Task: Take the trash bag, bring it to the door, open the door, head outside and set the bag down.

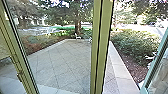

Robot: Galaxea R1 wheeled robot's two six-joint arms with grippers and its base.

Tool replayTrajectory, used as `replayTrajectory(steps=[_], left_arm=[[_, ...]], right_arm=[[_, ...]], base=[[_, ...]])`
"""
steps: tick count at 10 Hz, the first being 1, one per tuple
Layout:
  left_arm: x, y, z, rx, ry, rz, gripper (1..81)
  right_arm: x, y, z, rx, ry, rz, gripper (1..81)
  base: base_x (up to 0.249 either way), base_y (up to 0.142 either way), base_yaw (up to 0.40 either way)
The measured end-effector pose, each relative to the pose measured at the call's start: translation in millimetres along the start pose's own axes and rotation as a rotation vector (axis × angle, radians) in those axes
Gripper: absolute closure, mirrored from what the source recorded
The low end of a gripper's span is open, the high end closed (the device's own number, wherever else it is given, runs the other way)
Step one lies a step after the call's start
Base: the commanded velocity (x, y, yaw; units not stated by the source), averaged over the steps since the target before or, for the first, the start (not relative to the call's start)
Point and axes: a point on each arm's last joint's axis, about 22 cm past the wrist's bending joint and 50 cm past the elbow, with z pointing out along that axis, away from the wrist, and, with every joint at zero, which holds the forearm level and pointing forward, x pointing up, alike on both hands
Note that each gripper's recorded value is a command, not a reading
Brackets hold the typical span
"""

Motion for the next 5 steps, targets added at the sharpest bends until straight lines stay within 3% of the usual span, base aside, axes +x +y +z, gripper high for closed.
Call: replayTrajectory(steps=[5], left_arm=[[-2.4, 0.2, -0.3, 0.0, -0.003, 0.0, 81.1]], right_arm=[[-1.0, -1.0, 0.2, 0.001, -0.002, 0.0, 1.0]], base=[[0.0, 0.0, -0.244]])
